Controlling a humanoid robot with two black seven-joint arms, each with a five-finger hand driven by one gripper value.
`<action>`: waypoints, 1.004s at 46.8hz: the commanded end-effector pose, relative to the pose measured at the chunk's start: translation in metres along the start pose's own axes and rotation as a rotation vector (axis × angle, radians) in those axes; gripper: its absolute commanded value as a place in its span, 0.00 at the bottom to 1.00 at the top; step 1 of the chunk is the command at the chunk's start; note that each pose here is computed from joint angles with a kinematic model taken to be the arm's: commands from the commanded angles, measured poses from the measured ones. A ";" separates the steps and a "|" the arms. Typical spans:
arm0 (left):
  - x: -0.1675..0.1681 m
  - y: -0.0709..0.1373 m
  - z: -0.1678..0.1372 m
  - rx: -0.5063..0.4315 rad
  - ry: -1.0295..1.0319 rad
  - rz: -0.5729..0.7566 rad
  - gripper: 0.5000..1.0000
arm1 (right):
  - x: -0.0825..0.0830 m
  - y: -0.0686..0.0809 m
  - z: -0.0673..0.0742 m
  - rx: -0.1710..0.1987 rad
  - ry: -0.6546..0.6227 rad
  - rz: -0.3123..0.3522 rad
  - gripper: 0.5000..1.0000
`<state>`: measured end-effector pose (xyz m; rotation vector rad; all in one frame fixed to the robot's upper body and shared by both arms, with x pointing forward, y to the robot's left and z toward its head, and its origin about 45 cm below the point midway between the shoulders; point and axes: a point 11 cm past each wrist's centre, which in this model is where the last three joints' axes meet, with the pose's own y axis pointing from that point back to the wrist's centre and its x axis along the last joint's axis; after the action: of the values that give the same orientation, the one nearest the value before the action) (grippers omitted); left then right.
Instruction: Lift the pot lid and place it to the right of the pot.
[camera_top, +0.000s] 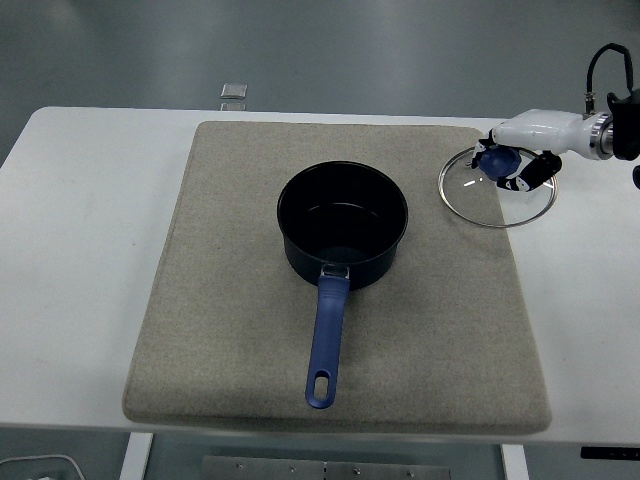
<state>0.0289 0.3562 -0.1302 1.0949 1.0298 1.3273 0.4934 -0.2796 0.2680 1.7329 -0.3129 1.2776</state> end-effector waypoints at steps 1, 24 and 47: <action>0.000 0.000 0.000 0.000 0.000 0.000 1.00 | -0.002 0.000 0.000 0.001 -0.006 0.003 0.00; 0.000 0.000 0.000 0.000 0.000 0.000 1.00 | -0.003 -0.008 -0.010 0.029 -0.034 0.027 0.00; 0.000 0.000 0.000 0.000 0.000 0.000 1.00 | 0.001 -0.019 -0.024 0.063 -0.060 0.060 0.00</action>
<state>0.0289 0.3562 -0.1302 1.0952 1.0296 1.3271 0.4920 -0.2505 0.2604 1.8287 -0.3640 1.2923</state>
